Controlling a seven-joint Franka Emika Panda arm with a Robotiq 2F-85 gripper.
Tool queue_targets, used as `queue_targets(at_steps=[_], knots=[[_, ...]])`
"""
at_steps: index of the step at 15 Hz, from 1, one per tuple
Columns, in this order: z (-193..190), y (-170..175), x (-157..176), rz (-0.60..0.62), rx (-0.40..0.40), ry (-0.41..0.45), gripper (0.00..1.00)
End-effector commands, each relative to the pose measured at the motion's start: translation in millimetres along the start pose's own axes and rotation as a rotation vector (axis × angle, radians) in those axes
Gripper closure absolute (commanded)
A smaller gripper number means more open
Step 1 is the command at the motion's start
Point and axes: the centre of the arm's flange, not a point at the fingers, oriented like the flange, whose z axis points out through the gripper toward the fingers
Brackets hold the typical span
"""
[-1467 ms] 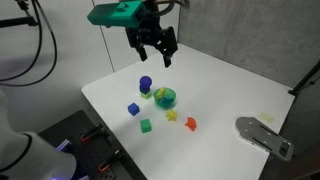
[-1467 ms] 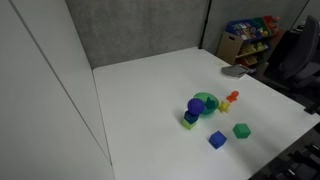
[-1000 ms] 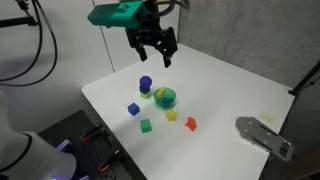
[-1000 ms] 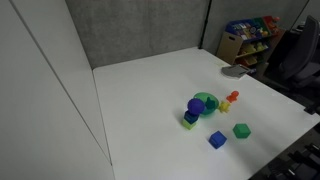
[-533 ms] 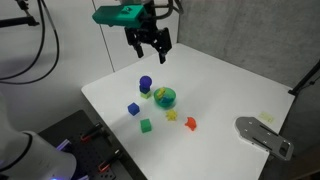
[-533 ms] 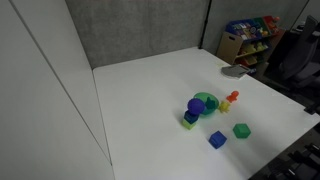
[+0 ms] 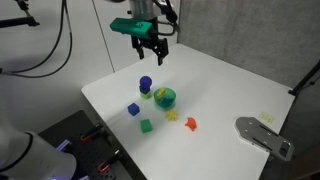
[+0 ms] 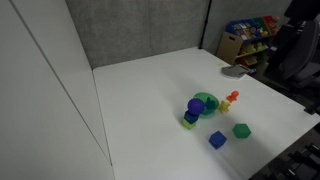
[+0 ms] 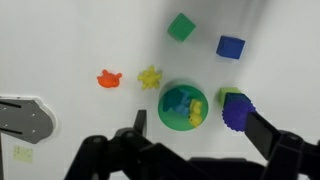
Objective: Remove the yellow toy from the green bowl and put it on the table.
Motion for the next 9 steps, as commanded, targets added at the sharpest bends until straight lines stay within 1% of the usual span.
queue_targets(at_steps=[1, 6, 8, 9], knots=[[26.9, -5.5, 48.4, 0.007, 0.054, -0.001, 0.00], [77.8, -11.2, 91.9, 0.017, 0.149, 0.028, 0.00], [99.1, -13.6, 106.8, 0.008, 0.171, 0.045, 0.00], [111.5, -14.7, 114.1, 0.003, 0.169, 0.054, 0.00]])
